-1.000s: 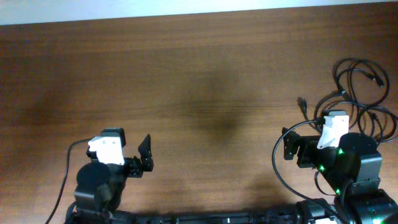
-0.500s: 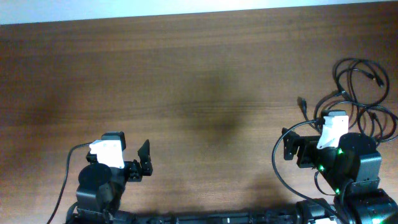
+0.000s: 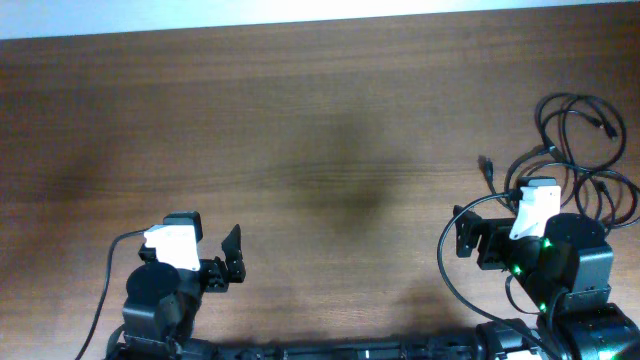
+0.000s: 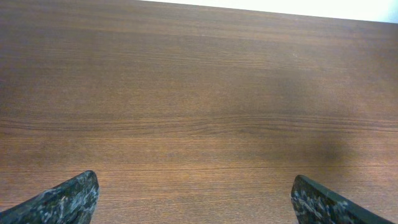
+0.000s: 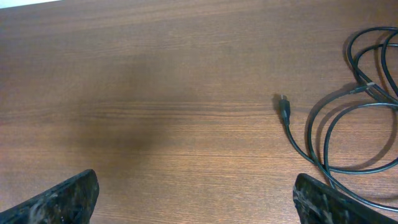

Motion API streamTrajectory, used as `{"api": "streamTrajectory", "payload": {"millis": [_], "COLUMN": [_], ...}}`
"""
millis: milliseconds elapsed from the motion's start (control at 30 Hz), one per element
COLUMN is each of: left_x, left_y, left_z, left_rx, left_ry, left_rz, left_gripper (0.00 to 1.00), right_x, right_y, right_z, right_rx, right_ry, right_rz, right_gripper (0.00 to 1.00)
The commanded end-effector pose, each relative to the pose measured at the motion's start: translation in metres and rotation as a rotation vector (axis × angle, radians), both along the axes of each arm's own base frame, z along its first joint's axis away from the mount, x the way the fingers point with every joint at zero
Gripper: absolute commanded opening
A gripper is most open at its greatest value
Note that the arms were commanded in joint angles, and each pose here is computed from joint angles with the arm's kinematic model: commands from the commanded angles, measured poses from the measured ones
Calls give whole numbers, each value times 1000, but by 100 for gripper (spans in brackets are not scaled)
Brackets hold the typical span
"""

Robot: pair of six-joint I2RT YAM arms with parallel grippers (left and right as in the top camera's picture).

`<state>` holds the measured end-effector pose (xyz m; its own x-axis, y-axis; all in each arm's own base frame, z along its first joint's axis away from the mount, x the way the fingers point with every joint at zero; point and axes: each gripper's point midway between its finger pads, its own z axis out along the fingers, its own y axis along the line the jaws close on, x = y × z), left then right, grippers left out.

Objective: Untangle cables

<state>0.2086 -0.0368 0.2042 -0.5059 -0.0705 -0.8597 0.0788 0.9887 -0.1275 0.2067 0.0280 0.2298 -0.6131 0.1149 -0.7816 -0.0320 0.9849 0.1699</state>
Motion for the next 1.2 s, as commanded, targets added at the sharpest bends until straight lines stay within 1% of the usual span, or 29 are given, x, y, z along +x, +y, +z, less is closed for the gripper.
{"api": "streamTrajectory", "payload": {"millis": [0, 167, 200, 233, 333, 433, 533, 633, 700, 767, 833, 900, 967, 1000, 1033, 1167], "left_x": [0, 0, -1, -2, -5, -6, -6, -6, -6, -6, -6, -6, -6, -6, -6, -6], "left_y": [3, 3, 3, 3, 4, 4, 4, 4, 4, 4, 4, 4, 4, 4, 4, 4], "left_z": [-3, -3, -5, -6, -11, -13, -13, -13, -13, -13, -13, -13, -13, -13, -13, -13], "left_rx": [7, 7, 8, 10, 15, 18, 18, 18, 18, 18, 18, 18, 18, 18, 18, 18], "left_ry": [5, 7, 12, 19, 41, 52, 52, 52, 52, 52, 52, 52, 52, 52, 52, 52], "left_rz": [14, 14, 14, 14, 14, 13, 13, 13, 13, 13, 14, 13, 13, 13, 13, 14], "left_gripper": [99, 99, 99, 99, 99, 99, 99, 99, 99, 99, 99, 99, 99, 99, 99, 99], "right_x": [1, 0, -2, -4, -17, -19, -9, 9, 18, 22, 27, 32, 39, 40, 39, 39], "right_y": [-3, -4, -4, -12, -20, -20, -18, -17, -17, -17, -16, -16, -16, -15, -14, -14], "right_z": [-2, -3, -2, 1, 7, 16, 23, 33, 43, 39, 25, 8, -34, -58, -72, -74], "right_rx": [-4, -4, -5, -51, -73, -68, -41, -24, -8, -3, -19, -72, -148, -155, -159, -160], "right_ry": [5, 4, -9, -37, -128, -340, -566, -717, -858, -937, -950, -913, -743, -647, -593, -584], "right_rz": [-21, -21, -22, -45, -73, -70, -78, -85, -94, -99, -95, -84, -54, -41, -31, -29], "right_gripper": [99, 98, 99, 99, 99, 99, 99, 99, 98, 99, 99, 99, 99, 98, 99, 99]}}
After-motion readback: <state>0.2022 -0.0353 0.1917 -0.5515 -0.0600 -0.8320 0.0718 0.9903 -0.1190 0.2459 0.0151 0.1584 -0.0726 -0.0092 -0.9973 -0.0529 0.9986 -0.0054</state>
